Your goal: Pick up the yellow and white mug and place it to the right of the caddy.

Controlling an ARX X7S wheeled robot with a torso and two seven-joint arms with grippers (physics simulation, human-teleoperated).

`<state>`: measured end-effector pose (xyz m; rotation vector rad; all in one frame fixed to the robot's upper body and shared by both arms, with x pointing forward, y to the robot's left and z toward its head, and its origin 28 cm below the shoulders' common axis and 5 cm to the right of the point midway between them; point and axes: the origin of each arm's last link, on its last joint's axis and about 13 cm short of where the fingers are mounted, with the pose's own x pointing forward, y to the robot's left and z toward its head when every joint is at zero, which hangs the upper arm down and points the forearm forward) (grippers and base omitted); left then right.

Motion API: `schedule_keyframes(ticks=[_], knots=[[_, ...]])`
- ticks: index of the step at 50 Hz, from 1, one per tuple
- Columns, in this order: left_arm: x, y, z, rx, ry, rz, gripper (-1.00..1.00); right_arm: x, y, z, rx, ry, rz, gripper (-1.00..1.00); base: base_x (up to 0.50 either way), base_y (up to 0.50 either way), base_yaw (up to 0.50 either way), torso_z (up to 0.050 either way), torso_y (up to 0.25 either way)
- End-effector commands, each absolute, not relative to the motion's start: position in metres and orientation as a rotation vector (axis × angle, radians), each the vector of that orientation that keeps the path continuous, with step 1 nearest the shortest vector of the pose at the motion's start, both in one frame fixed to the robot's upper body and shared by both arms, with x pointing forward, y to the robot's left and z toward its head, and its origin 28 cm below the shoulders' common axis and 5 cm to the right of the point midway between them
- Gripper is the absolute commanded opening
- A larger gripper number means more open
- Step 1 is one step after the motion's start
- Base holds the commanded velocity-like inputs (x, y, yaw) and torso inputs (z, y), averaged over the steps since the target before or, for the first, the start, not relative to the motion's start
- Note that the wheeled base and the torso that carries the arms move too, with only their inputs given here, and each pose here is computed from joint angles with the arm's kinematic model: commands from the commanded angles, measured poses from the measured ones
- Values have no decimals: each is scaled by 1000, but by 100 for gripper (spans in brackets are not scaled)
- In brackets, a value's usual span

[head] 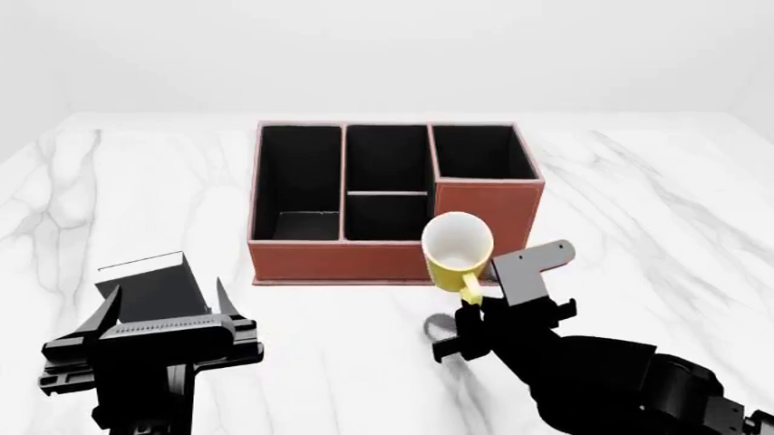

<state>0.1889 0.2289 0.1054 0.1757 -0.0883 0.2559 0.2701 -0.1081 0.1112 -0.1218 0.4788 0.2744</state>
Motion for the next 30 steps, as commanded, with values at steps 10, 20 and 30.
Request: schedule_keyframes(ticks=[10, 20, 30], knots=[[191, 229, 103, 173, -86, 252, 100, 275, -134, 121, -109, 429, 134, -100, 0, 0, 0, 0, 1], [191, 230, 103, 174, -87, 253, 100, 276, -146, 124, -95, 425, 67, -100, 0, 0, 0, 0, 1], [191, 229, 103, 174, -88, 252, 100, 273, -157, 125, -84, 422, 7, -100, 0, 0, 0, 0, 0]])
